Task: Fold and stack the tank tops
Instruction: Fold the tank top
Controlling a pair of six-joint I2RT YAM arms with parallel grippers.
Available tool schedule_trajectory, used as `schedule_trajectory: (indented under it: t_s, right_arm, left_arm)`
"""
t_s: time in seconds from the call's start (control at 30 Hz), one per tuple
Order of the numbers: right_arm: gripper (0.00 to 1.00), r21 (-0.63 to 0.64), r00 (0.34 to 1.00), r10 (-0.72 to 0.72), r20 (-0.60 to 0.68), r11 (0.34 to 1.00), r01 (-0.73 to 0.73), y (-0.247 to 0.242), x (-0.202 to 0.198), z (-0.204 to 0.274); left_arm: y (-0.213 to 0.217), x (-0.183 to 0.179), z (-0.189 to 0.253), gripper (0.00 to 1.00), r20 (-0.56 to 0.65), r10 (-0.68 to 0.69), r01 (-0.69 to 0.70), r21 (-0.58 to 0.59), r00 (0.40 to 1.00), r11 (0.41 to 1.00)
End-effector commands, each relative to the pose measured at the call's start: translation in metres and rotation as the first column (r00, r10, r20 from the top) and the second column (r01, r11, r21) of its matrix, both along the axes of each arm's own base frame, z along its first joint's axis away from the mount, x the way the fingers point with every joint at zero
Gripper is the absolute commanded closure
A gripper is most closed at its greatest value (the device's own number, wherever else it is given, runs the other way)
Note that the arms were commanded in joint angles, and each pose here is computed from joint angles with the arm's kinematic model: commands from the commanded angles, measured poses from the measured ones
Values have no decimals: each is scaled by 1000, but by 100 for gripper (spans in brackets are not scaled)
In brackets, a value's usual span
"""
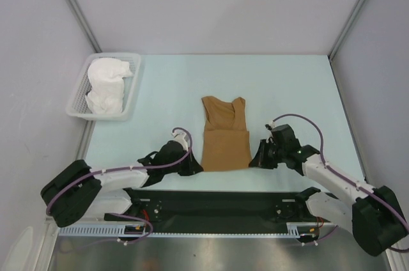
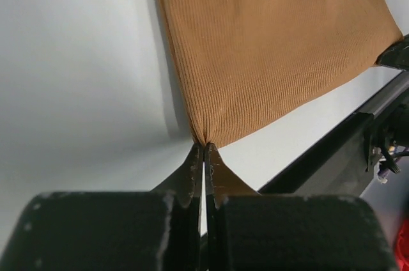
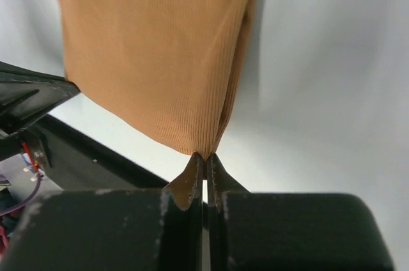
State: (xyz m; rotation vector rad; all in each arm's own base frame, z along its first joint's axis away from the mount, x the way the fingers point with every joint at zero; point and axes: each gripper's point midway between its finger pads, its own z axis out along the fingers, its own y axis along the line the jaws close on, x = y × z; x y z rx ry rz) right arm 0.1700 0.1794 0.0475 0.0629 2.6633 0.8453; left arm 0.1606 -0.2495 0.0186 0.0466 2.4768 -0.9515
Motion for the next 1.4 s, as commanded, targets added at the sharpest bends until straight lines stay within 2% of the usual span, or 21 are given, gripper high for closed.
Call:
schedule_trajectory:
  t_s: [0.0, 0.2, 0.43, 0.53, 0.7, 0.97, 1.37]
  right_arm:
    - [100, -1, 1000, -12, -27, 1000, 12, -5, -15, 7]
    - [100, 14, 1000, -11, 19, 1000, 11, -3, -11, 31]
    - [100, 0, 988, -22, 150, 1000, 22, -1, 20, 84]
    - [100, -4, 983, -13, 183, 1000, 14, 2, 32, 96]
    - [100, 4, 973, -18, 231, 1000, 18, 5, 58, 120]
    - [99, 38, 968, -51, 245, 998, 43, 2, 107, 132]
    - [98, 65, 972, -78, 223, 996, 66, 8, 179, 129]
  left_arm:
    - [9, -4, 6, 100, -7, 32, -32, 27, 999, 999]
    - [9, -1, 41, 100, 35, 28, -28, 11, 999, 1000]
    - [0, 17, 91, 100, 116, 25, -25, -1, 993, 1000]
    - [-3, 23, 99, 100, 125, 16, -18, 15, 992, 1000]
    - [-5, 45, 129, 99, 165, 30, -27, -19, 986, 999]
    - [13, 95, 161, 99, 217, 80, -78, -18, 973, 997]
    - [18, 158, 156, 99, 170, 99, -98, -13, 980, 995]
